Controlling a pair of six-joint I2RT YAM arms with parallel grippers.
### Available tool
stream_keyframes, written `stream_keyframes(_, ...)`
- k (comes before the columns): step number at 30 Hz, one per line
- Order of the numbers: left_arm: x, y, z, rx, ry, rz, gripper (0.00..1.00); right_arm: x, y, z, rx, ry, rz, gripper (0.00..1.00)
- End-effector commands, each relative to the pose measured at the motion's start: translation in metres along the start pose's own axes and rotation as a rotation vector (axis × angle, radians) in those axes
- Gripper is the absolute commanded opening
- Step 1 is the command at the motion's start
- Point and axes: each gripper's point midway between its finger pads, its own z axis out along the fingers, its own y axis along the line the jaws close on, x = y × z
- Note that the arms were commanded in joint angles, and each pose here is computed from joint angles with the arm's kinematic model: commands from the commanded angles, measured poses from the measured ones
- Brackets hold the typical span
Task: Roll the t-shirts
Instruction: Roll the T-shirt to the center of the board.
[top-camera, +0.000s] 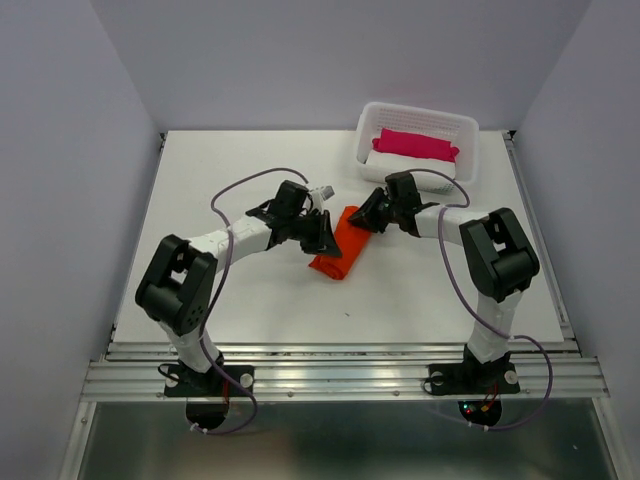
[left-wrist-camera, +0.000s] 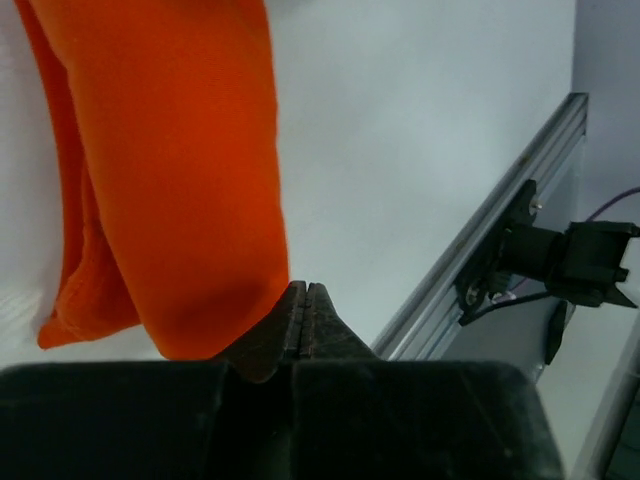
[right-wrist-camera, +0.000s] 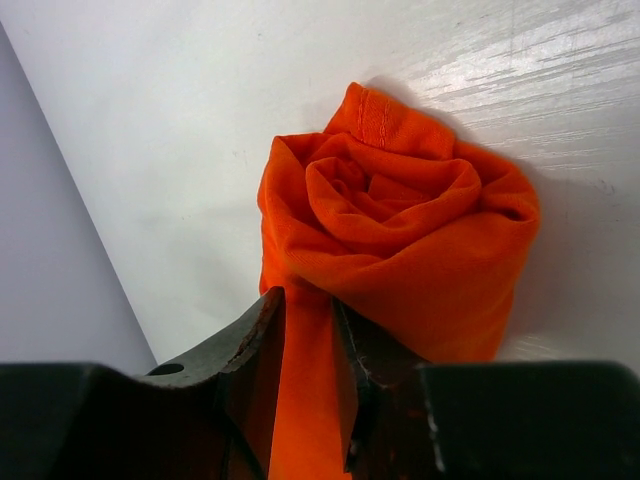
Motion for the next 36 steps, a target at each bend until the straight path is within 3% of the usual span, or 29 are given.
stream_keyframes(1,-0.005,0.024,0.013,-0.066,-0.002,0.027,0.00,-0.002,-0.008,0.001,0.058,-0.013,-0.017,0.32)
stream_keyframes(9,0.001,0.072,0.019,-0.152,0.016,-0.030,0.00,-0.005,0.000,-0.030,0.066,-0.037,-0.112,0.34)
stream_keyframes(14,-0.004,0.060,0.008,-0.134,-0.004,-0.019,0.00,-0.015,0.003,-0.040,0.087,-0.072,-0.183,0.33)
stream_keyframes(21,-0.025,0.043,-0.008,-0.149,-0.048,0.020,0.00,-0.037,-0.003,-0.029,0.176,-0.117,-0.275,0.33)
stream_keyframes(32,-0.024,0.073,0.012,-0.207,-0.018,-0.036,0.00,-0.054,0.006,-0.029,0.205,-0.147,-0.337,0.33)
stream_keyframes(36,-0.021,0.086,0.021,-0.218,-0.004,-0.058,0.00,-0.054,-0.028,-0.008,0.308,-0.133,-0.365,0.33)
